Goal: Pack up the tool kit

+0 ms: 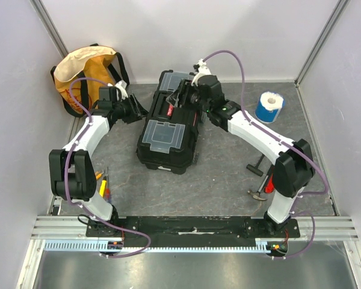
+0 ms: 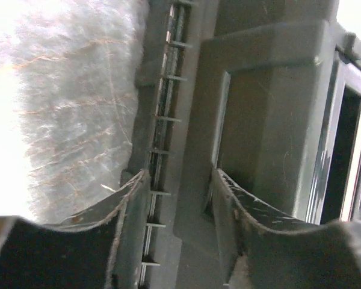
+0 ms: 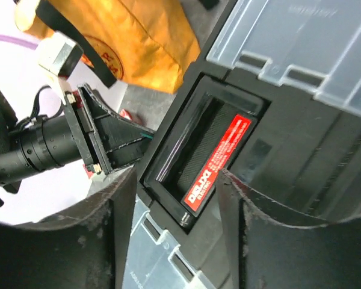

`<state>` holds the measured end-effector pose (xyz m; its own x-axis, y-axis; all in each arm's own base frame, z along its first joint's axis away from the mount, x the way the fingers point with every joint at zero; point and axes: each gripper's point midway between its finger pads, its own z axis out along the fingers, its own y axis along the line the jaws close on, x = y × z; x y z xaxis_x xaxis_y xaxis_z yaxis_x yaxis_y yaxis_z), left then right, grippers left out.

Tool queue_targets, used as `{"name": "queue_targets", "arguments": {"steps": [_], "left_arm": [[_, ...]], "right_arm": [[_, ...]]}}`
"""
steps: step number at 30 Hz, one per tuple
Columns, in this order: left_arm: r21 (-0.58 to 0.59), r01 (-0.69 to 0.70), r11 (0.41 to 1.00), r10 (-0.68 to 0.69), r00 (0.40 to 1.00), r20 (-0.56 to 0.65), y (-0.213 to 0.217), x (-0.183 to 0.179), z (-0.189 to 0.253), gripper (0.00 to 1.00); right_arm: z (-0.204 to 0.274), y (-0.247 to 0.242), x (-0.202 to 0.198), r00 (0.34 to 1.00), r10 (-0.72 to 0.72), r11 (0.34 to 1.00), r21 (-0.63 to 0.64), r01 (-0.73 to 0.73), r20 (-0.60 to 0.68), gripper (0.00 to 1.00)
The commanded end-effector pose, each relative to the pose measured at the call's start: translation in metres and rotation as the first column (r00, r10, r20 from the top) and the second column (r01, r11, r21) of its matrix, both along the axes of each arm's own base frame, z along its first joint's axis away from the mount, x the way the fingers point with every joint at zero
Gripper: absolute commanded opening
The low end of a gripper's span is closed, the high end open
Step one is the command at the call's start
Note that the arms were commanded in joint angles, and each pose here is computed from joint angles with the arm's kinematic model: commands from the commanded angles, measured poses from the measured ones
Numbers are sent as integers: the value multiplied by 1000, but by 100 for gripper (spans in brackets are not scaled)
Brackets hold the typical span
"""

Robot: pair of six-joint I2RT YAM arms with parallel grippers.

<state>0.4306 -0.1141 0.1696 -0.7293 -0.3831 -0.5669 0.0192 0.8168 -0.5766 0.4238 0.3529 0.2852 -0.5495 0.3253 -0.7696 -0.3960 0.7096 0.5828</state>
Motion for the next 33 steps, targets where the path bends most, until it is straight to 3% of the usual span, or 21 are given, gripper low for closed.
{"name": "queue_targets", "arguments": {"steps": [1,4,10,19,27,33], "left_arm": [[-201,318,926,-304,947,99,-59,-24,26,47],[-215,392,894,-375,920,115,-73,-35,28,42],[-228,426,875,-413,905,106,-93,-39,22,41],[-249,363,898,-348,932,104,-95,-11,25,42],[-271,359,893,-343,933,105,-99,7,23,43],[-264,419,869,-398,908,129,-121,19,27,43]], "right_arm": [[11,15,-3,999,0,1000,2,0,-41,59],[9,19,-5,997,-26,999,-46,22,-77,55],[-5,15,-5,988,-86,988,-141,67,-130,55],[-39,-6,-5,975,-153,951,-294,100,-162,73],[-61,17,-16,974,-3,954,-293,-65,-226,75],[-71,41,-29,939,149,956,-197,-217,-309,76]]}}
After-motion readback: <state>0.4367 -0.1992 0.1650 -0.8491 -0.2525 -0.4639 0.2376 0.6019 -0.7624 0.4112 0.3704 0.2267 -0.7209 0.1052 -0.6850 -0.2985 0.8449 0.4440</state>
